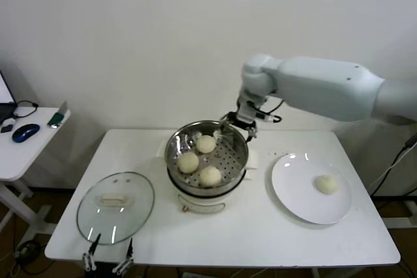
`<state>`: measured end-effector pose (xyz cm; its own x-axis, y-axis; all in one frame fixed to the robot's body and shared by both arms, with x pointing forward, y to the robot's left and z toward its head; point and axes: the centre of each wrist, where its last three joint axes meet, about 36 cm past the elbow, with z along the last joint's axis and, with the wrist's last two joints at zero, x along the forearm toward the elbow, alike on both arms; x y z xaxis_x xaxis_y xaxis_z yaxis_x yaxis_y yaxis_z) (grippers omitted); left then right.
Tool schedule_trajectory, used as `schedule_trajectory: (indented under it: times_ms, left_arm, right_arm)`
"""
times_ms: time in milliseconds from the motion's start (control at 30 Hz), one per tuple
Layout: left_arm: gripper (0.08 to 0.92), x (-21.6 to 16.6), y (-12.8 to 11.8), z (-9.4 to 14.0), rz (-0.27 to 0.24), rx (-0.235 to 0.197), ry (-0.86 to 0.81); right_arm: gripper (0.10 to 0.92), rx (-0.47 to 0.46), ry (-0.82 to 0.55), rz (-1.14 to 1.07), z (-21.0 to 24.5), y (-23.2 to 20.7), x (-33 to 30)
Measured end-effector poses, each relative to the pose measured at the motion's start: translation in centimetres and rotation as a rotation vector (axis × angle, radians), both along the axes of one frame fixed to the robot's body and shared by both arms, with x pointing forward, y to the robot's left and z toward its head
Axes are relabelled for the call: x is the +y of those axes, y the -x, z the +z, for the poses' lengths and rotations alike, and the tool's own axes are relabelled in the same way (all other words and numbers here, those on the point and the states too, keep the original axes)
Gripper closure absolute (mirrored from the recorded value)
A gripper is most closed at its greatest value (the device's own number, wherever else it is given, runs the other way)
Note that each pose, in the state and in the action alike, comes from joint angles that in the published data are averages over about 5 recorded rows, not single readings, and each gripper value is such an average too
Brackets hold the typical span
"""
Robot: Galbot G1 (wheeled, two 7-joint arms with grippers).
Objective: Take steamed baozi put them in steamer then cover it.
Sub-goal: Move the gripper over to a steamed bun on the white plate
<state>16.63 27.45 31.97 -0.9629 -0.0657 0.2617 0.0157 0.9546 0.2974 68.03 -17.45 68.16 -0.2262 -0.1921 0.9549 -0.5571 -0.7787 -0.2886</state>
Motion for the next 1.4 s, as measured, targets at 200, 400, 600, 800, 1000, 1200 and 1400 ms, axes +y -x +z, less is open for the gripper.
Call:
schedule_trajectory:
  times_ms: [200, 400, 600, 800, 1000, 1200, 1400]
  left_arm:
    - [0.177, -0.4, 0.0, 0.1, -0.009, -0.009, 0.008]
    - [0.177, -0.4, 0.3, 0.3, -0.008, -0.011, 0.002]
    - [0.177, -0.1, 0.4, 0.4, 0.005, -0.011, -0.01]
    - [0.177, -0.1, 0.5, 0.2, 0.012, -0.005, -0.015]
    - [0.177, -0.2, 0.4, 0.2, 0.016, -0.002, -0.026]
    - [0.177, -0.1, 0.3, 0.1, 0.021, 0.004, -0.04]
    - [0.177, -0.1, 0.3, -0.2, 0.022, 0.011, -0.045]
  right_arm:
    - [0.2, 0.029, -0.102, -0.374, -2.1, -0.1, -8.1]
    - [0.2, 0.08, -0.092, -0.617, -6.2, 0.6, -15.0]
    - [0.2, 0.12, -0.039, -0.759, -10.4, 1.5, -20.5]
    - [0.2, 0.142, 0.028, -0.833, -14.3, 2.1, -24.2]
    - [0.2, 0.163, 0.075, -0.878, -17.7, 2.6, -26.5]
    - [0.2, 0.183, 0.102, -0.902, -20.2, 2.7, -27.6]
    - [0.2, 0.197, 0.104, -0.919, -21.8, 2.7, -28.0]
